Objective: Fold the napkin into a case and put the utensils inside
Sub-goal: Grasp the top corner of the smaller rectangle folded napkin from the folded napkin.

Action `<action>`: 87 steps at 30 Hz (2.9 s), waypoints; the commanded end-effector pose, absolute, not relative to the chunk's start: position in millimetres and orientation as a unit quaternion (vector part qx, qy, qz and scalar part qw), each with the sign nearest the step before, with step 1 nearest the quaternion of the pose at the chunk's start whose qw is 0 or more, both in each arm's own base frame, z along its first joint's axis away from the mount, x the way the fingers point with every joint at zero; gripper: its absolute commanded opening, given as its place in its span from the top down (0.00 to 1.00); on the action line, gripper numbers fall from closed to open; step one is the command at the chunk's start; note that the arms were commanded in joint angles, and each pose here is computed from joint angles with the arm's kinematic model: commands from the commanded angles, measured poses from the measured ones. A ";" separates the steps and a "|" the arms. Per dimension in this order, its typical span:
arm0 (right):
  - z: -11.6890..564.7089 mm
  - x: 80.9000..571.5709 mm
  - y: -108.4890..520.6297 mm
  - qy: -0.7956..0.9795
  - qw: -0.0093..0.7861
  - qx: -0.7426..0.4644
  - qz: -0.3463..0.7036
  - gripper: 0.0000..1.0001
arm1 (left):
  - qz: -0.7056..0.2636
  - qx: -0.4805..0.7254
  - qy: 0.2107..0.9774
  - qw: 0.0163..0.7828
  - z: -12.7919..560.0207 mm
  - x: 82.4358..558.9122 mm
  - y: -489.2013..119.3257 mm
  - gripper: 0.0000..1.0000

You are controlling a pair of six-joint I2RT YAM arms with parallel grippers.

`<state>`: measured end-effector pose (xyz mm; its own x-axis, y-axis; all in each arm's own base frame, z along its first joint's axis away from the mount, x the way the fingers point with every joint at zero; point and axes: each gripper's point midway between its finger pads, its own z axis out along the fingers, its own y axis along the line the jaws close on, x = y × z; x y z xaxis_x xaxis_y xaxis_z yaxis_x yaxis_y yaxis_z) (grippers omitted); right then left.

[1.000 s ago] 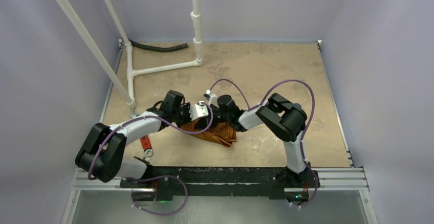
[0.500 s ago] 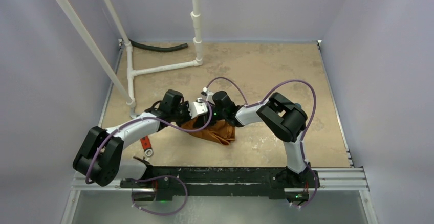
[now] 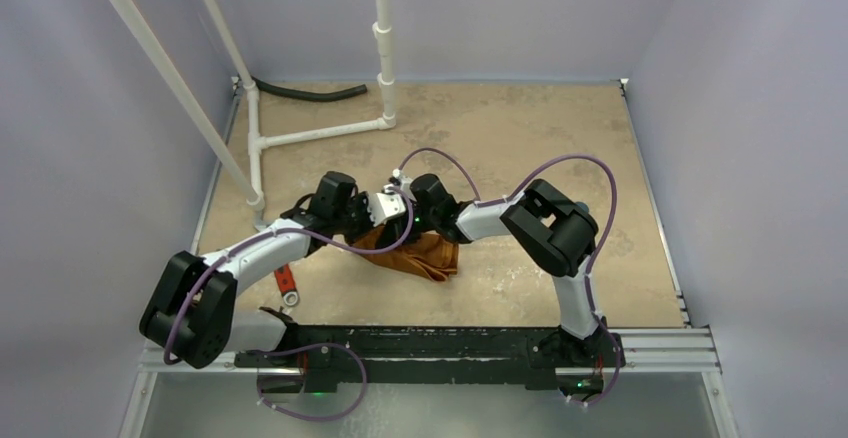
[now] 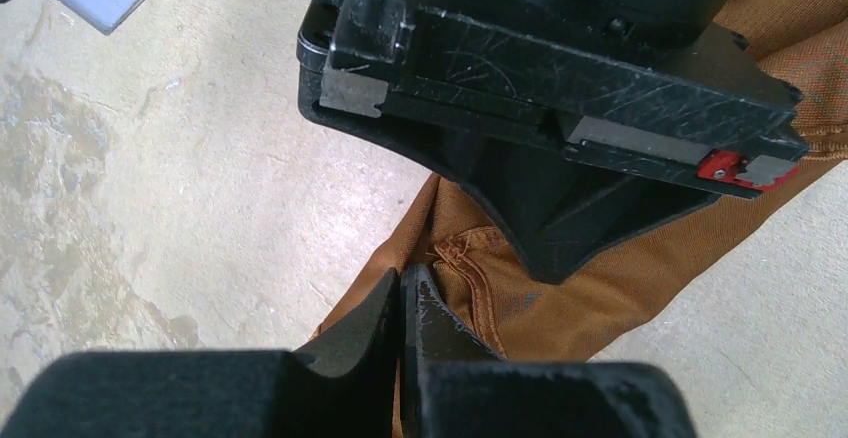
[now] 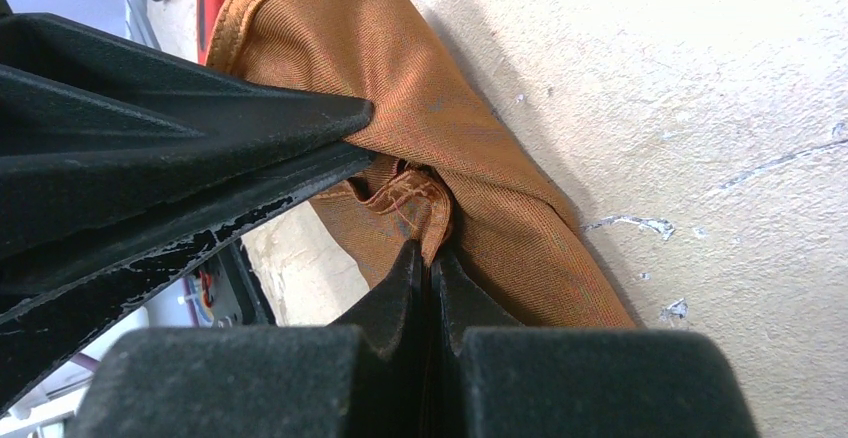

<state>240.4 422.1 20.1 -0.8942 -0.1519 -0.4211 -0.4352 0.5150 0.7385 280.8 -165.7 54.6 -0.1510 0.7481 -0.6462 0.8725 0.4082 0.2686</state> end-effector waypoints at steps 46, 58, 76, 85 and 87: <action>8.0 256.8 429.9 0.878 0.140 -0.172 0.425 1.00 | -0.084 0.581 0.713 0.384 54.2 268.4 -168.8 1.00; -44.0 235.9 407.8 0.901 0.099 -0.161 0.391 1.00 | -0.082 0.565 0.731 0.375 56.5 270.5 -163.9 0.86; -2.6 229.6 427.9 0.866 0.084 -0.191 0.454 1.00 | -0.055 0.590 0.723 0.356 27.8 266.6 -151.4 0.90; 21.8 225.4 439.8 0.839 0.071 -0.206 0.498 1.00 | -0.021 0.613 0.714 0.337 11.0 265.1 -137.9 0.93; 28.6 227.0 441.8 0.833 0.073 -0.204 0.509 1.00 | -0.022 0.616 0.713 0.335 10.2 264.2 -138.6 0.93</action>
